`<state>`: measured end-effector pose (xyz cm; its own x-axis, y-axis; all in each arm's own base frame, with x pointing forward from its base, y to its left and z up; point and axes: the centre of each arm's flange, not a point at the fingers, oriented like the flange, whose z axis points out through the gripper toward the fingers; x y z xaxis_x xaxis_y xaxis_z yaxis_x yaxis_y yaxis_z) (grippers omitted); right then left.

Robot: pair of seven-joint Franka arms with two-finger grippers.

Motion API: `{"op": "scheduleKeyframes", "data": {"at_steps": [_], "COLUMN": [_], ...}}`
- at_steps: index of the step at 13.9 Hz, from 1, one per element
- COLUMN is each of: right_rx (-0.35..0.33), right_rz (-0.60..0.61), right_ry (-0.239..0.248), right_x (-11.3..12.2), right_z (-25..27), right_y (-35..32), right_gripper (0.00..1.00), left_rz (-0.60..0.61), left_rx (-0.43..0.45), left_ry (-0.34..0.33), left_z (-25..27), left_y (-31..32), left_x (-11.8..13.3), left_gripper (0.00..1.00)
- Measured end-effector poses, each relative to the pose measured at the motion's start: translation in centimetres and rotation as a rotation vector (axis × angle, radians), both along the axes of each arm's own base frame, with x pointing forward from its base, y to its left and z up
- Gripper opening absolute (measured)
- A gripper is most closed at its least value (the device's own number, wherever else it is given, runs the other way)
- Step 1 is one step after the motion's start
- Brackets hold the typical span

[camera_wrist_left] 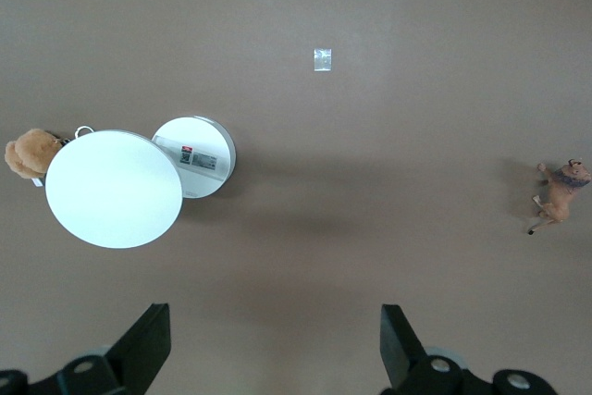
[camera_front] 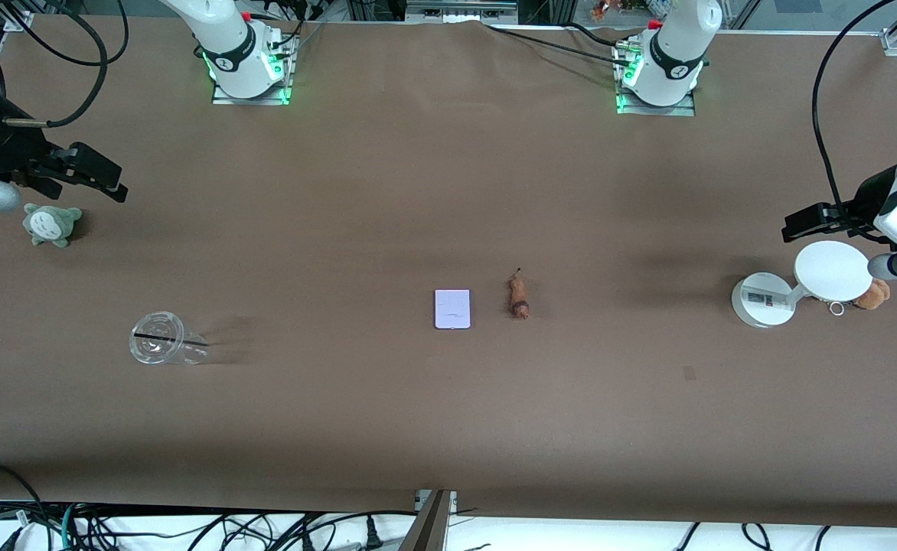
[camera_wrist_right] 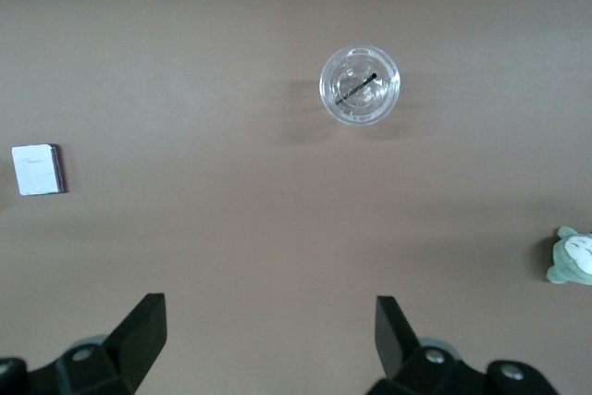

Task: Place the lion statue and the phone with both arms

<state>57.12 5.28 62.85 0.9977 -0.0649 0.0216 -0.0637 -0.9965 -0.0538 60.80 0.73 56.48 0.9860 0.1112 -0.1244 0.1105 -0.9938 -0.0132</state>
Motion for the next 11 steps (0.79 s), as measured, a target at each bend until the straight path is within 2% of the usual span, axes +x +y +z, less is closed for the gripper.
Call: {"op": "scheduleKeyframes", "data": {"at_steps": [11], "right_rx": [-0.001], "right_rz": [0.004], "right_ry": [0.007], "right_x": [0.11], "right_z": [-0.24], "right_y": [-0.1], "right_gripper": [1.0], "left_rz": [-0.002], "left_rx": [-0.001], "left_ry": [0.0], "left_z": [0.0], "left_y": [-0.15], "left_x": [0.0], "left_gripper": [1.0]}}
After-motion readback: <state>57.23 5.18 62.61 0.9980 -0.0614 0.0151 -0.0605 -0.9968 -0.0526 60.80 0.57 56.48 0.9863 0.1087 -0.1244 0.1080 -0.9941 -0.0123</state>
